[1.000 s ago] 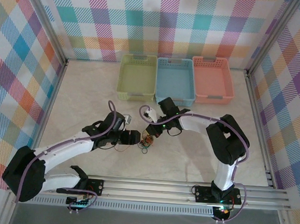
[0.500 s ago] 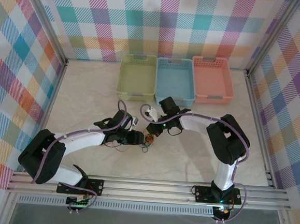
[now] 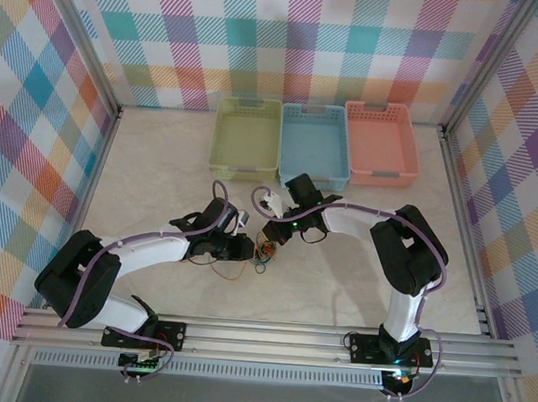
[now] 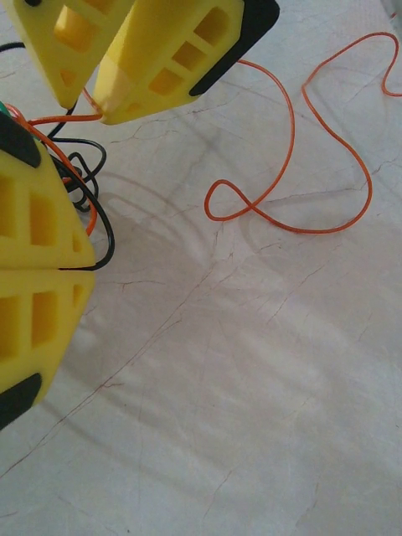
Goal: Untangle the cables
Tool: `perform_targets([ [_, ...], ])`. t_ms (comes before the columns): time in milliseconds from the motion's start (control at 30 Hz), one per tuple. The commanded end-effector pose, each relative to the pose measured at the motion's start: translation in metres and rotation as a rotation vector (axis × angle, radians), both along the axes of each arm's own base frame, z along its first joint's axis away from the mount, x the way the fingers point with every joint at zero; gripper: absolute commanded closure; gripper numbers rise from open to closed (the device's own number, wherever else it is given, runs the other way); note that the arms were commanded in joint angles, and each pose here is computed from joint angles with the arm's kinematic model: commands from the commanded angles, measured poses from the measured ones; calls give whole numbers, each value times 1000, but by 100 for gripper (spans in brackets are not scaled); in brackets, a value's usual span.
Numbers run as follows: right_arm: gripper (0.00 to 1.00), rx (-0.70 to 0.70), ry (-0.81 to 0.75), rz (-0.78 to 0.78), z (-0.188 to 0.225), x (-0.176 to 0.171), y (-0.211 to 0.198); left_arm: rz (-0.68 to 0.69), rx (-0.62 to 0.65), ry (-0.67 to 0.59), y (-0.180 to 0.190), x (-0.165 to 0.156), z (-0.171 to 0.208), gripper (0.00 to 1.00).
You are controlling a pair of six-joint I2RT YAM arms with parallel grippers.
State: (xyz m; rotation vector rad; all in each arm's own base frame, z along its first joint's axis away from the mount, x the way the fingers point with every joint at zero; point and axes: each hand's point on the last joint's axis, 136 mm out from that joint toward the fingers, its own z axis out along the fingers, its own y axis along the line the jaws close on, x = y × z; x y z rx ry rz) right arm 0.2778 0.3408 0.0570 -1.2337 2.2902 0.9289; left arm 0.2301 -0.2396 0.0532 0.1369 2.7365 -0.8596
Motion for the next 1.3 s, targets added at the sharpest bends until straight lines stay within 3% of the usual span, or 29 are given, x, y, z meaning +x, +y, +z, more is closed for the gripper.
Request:
perform_targets([
  [0, 100, 17, -8, -1, 5, 0, 0, 12, -31, -12, 1, 2, 5, 78],
  [67, 100, 16, -6, -1, 4, 0, 0, 14, -32, -14, 0, 4, 6, 74],
  [100, 100, 17, -7, -2, 5, 0, 0, 13, -33, -15, -1, 5, 7, 64],
  [267, 100, 15, -4, 0, 4, 0, 1, 15, -30, -54, -4, 15, 21, 57],
  [667, 100, 16, 3, 1, 3, -1, 1, -1, -19, -28, -9, 19, 13, 63],
  [900, 100, 14, 2, -1, 4, 0, 1, -5, -24, -10, -6, 11, 7, 72],
  [1267, 100, 11, 1, -4, 3, 0, 0, -11, -35, 8, 0, -2, 4, 72],
])
